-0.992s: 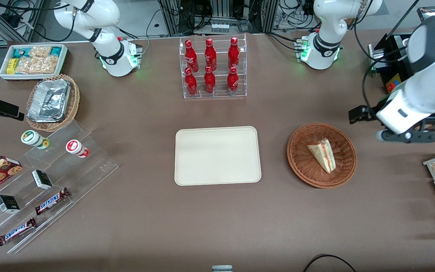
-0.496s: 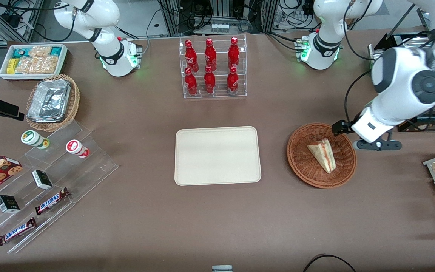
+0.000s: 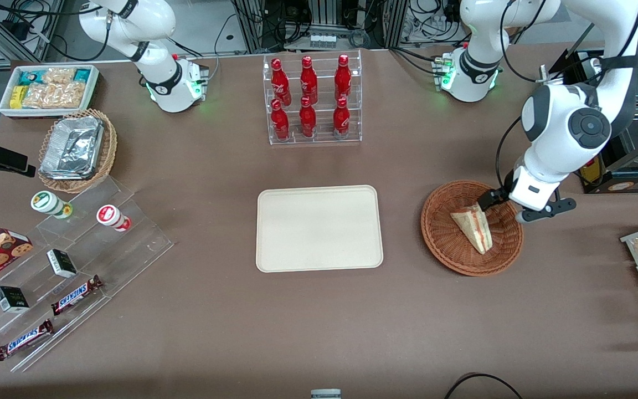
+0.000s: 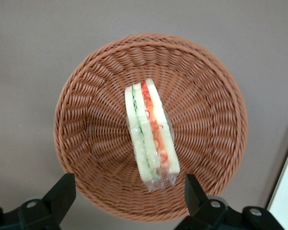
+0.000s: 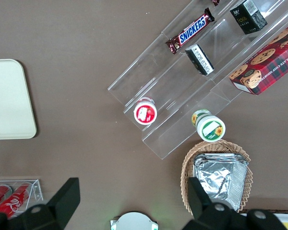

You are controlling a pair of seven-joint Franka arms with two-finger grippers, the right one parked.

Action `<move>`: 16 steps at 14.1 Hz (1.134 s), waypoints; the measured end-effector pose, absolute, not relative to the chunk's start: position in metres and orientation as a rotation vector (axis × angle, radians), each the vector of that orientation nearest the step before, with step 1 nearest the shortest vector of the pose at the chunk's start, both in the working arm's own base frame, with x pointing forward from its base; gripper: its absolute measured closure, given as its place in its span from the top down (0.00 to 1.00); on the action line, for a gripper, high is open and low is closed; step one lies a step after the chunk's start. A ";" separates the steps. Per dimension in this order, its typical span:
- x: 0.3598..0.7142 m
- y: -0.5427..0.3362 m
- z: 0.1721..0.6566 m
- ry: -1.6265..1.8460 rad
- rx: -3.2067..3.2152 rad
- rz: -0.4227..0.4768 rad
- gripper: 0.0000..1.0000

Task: Place sandwich from basket to tray
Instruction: 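Lower the open left gripper around the sandwich and close it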

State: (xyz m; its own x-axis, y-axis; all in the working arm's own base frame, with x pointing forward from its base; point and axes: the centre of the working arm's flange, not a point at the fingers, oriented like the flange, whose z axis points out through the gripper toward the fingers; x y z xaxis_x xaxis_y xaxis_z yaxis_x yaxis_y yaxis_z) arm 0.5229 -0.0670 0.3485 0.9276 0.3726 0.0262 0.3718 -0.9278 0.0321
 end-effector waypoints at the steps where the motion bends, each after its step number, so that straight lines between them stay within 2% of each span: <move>1: 0.523 -0.068 0.343 0.738 3.016 0.077 1.00; 4: 0.520 -0.072 0.324 0.969 2.925 0.120 1.00; 10: 0.517 -0.072 0.291 1.024 2.920 0.051 1.00; 16: 0.518 -0.078 0.267 1.016 2.923 0.023 1.00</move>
State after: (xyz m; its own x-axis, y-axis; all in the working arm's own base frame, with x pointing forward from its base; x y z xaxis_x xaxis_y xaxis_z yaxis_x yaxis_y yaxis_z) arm 0.5178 -0.0776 0.2674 0.7847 0.6199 -0.0012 0.6192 -0.7837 0.0490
